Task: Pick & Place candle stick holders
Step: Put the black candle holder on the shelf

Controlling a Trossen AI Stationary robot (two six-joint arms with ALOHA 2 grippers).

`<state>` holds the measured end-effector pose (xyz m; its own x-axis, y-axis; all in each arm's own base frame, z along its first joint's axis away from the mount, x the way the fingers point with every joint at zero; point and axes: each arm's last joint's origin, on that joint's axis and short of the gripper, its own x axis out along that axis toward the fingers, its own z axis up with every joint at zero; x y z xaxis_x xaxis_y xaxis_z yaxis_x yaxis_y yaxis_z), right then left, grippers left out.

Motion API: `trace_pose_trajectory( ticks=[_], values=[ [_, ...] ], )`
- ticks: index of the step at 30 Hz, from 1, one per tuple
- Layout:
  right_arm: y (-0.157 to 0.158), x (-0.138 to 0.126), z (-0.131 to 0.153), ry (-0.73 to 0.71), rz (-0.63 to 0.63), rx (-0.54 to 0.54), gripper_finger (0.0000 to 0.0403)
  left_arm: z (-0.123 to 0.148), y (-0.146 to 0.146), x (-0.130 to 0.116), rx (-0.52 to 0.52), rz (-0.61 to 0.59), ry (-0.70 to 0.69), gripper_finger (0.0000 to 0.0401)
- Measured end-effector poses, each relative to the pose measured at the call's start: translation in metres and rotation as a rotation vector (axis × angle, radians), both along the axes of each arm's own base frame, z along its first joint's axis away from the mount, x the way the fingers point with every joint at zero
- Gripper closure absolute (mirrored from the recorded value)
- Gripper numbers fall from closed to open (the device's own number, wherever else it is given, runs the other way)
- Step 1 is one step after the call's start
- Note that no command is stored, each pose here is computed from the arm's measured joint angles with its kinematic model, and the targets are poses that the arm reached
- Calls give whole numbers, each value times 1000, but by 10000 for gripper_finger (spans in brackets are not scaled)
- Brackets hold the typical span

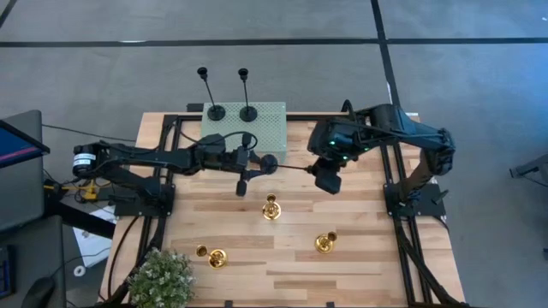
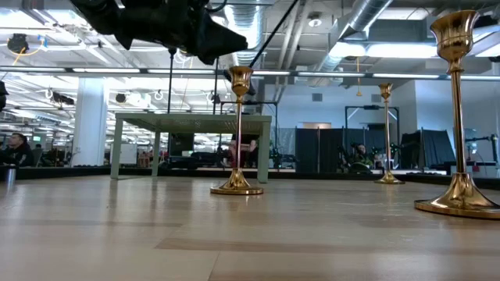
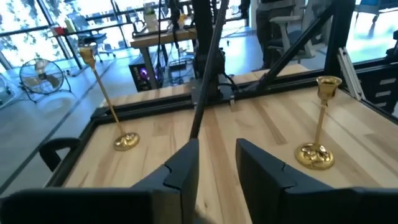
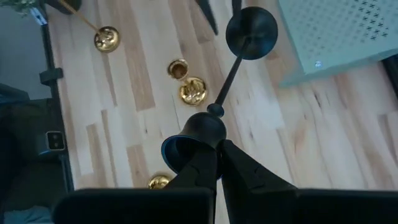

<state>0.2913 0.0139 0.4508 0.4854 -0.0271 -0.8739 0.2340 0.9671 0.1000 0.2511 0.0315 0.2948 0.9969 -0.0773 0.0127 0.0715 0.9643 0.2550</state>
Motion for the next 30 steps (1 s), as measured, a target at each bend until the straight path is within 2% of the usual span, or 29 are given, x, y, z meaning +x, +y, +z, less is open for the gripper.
trace_pose_trajectory(
  ticks=[9,15,30],
  values=[
    [-7,10,5,-75,9,-16,403,-1,-6,1,-1,-23,5,256],
    [-5,9,4,-64,25,1,403,-1,-4,2,0,38,4,254],
    [4,5,3,-27,41,24,403,0,-4,2,0,44,-4,254]
  ],
)
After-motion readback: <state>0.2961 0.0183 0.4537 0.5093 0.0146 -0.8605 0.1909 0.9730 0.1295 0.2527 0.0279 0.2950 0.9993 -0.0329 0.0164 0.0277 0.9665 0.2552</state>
